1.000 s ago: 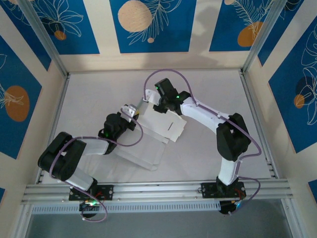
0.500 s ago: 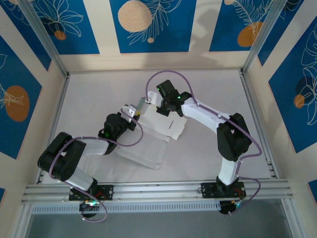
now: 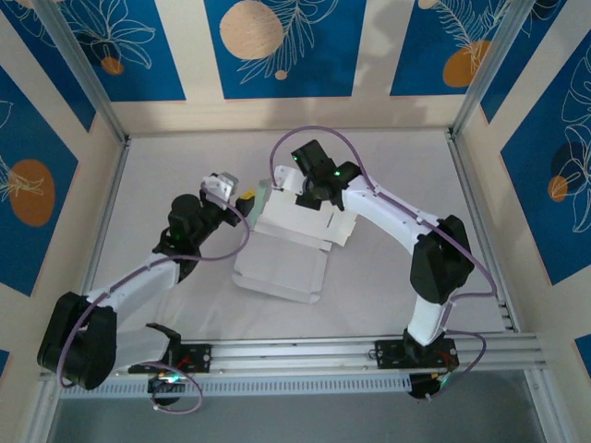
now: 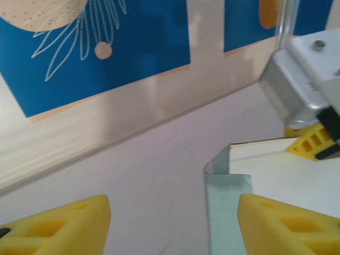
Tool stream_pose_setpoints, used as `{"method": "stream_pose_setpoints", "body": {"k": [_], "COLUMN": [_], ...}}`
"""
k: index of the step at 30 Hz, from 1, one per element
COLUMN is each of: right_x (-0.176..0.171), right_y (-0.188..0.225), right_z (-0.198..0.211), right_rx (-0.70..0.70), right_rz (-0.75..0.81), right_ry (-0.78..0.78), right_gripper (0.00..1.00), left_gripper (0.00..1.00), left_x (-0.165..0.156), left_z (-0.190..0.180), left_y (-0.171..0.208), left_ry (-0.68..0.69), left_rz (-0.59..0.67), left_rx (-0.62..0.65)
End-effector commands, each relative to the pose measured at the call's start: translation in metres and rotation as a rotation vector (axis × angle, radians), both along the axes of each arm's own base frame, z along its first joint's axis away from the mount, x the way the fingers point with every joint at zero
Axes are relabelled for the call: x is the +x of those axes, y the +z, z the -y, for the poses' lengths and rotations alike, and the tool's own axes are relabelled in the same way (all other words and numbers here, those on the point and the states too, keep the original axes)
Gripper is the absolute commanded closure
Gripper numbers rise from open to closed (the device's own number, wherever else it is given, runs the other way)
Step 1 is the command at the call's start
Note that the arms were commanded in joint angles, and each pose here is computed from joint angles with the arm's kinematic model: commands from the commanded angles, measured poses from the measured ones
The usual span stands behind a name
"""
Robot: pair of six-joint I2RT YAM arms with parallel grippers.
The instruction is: Fold the paper box
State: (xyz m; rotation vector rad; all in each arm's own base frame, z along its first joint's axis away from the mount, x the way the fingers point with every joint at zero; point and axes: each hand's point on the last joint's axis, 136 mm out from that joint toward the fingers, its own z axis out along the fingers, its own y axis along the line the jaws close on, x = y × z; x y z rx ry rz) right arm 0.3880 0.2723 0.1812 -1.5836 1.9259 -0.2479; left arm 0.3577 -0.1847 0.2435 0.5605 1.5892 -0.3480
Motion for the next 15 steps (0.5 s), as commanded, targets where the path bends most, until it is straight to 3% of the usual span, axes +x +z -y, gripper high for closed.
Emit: {"method": "stream_pose_setpoints", "body": {"k": [1,10,15], "right_x": [0.000,0.026,0.023], "right_y": [0.019,0.017,0.021], "right_z": [0.000,-0.024,-0.053], "right_rx": [-0.041,-0.212,-0.228], "right_rz": [0.097,0.512,0.726], "right_ry": [0.009,0.072,0.126], "right_gripper": [1.00,1.00,1.00], "left_gripper": [0.35,0.42,0.45], "left_x": [-0.006,0.012,0.014], "left_z": [-0.003,-0.067,-0.077], "left_y": [-0.004,-0.017,-0.036], "left_ry": [-0.004,0.331,0.387], "left_rz": [-0.045,-0.167,-0.267], "left_rx": [0.014,-0.122,-0.172]}}
